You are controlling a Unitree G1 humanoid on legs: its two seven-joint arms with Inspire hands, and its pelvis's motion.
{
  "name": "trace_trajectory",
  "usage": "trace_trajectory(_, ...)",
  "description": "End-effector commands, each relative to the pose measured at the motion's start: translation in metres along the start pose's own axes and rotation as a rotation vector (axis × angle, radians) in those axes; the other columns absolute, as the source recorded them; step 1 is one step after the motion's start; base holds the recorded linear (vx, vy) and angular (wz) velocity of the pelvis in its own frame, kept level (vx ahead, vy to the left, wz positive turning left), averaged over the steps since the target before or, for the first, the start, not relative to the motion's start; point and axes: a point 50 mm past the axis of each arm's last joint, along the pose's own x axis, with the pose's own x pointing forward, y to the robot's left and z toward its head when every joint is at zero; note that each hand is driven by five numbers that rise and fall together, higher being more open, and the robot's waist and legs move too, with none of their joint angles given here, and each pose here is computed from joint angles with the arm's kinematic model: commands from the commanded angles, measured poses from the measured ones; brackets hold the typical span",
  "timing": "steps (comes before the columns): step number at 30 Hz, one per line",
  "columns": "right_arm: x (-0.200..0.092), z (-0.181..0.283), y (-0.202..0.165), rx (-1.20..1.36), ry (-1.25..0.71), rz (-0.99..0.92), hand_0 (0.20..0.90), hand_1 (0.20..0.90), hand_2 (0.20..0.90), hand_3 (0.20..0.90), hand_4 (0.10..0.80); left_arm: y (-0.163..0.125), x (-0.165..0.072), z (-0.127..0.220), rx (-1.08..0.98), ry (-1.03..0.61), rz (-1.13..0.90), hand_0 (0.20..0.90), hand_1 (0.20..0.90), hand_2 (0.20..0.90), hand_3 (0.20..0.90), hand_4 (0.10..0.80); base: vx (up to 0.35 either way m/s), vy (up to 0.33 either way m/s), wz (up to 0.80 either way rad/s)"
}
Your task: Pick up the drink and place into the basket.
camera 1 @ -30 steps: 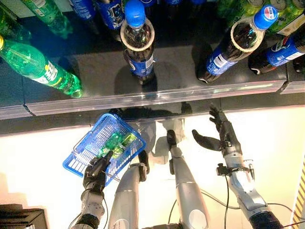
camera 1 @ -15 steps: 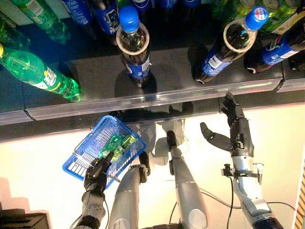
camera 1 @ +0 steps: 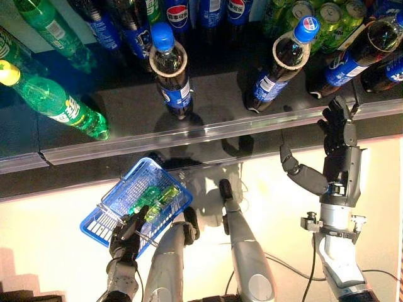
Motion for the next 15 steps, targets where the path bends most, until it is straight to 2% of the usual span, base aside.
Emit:
trace_trajectory(1, 0.028, 0.05, -0.005, 0.073, -0.283, 0.007, 0.9, 0.9, 0.9, 0.9, 0.8, 0.014, -0.01, 0.014, -0.01, -0.064, -0.05, 0.3, 0.3, 0.3, 0.2, 0.1, 0.078, -0.042, 0.05)
trace_trajectory(15, 0.037, 0.034, 0.002, 0.181, -0.167, -0.06, 0.9, 0.9, 0.9, 0.9, 0.8, 0.007, -0.002, 0.028, 0.03, -0.083, -0.044, 0.3, 0.3, 0.3, 0.2, 0.1, 0.037, -0.055, 0.05)
